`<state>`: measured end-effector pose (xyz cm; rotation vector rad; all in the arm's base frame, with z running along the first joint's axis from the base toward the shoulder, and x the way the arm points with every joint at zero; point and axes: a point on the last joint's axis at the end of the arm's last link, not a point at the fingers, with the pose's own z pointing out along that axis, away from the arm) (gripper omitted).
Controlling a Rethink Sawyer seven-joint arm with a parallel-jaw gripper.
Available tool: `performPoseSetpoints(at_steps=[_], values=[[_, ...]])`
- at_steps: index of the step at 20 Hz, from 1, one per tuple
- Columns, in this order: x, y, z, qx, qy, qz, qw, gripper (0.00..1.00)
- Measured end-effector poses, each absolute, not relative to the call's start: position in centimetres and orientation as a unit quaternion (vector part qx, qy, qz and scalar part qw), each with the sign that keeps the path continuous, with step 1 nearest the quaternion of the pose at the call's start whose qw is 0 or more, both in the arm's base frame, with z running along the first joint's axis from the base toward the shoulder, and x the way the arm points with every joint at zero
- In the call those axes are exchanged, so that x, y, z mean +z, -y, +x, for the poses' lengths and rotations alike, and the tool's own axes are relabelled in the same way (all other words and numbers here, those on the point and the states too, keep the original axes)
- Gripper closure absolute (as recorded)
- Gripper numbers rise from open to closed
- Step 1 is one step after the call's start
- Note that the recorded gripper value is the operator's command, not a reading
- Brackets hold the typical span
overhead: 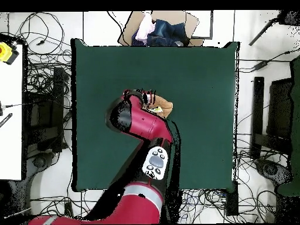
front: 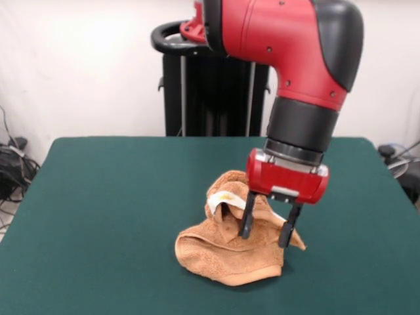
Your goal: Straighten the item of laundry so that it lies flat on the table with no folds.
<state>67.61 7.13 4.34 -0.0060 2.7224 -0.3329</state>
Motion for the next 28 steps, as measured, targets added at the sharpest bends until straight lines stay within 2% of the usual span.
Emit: performPoseSetpoints(at_steps=[13, 28], values=[[0.6, -6.2, 67.1, -0.132, -0.972, 0.001, 0.197, 0.0], [-0.8, -6.1, 66.2, -0.13, -0.974, 0.002, 0.184, 0.0]])
